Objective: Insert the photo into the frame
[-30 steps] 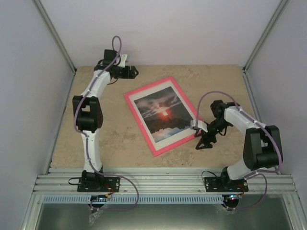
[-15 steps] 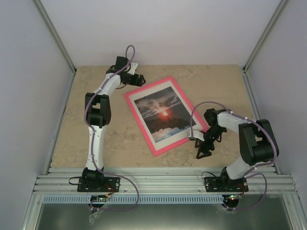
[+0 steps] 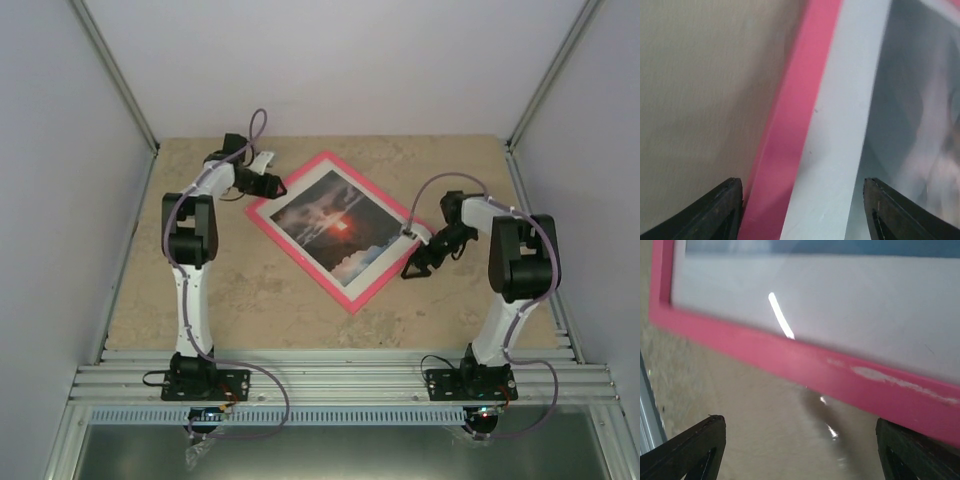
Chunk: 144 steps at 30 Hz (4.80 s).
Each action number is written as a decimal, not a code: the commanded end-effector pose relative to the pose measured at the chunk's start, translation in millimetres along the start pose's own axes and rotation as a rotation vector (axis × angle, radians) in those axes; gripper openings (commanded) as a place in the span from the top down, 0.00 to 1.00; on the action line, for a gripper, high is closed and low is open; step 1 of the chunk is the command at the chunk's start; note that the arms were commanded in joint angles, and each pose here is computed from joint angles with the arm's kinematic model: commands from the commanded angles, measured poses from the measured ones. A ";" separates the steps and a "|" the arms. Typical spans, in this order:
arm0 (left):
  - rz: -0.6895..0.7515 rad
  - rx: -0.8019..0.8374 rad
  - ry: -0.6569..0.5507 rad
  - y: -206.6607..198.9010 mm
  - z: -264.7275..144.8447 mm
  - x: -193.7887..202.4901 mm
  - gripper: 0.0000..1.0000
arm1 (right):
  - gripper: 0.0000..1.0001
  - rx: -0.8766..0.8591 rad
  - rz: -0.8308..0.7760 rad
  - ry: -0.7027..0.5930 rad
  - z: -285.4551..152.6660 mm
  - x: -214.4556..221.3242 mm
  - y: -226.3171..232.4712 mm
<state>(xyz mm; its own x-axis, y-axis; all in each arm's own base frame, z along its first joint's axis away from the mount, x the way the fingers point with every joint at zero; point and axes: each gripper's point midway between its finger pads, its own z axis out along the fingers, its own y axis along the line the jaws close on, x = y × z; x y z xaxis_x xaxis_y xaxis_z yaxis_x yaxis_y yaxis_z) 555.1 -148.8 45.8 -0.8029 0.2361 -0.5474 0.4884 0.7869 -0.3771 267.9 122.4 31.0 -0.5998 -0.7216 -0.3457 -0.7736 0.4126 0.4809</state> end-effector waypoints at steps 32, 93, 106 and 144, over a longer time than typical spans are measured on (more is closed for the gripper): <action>0.160 -0.043 -0.044 -9.8 -61.9 -12.0 0.19 | 0.23 -0.003 -0.558 -0.121 -25.7 -20.6 68.3; 0.084 0.123 0.143 -43.6 -47.9 119.3 0.33 | 0.24 -0.032 0.113 -0.237 10.8 -123.1 -67.1; 0.074 0.149 0.178 -71.5 -44.8 156.5 0.40 | 0.26 -0.054 0.162 -0.201 18.1 -78.2 -39.5; 0.074 -0.366 -0.168 17.5 -210.7 -16.9 0.01 | 0.02 0.321 -0.067 -0.488 -184.7 -141.9 -79.5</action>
<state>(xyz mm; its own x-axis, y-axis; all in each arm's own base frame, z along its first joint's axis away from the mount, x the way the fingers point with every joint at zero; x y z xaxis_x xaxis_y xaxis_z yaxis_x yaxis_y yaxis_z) 477.4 -84.9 164.4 -0.6848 0.3231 -0.6532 0.5426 0.8244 -0.1611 457.4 106.7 137.5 -0.5934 -0.4600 -0.6605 -0.7605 0.5893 0.2728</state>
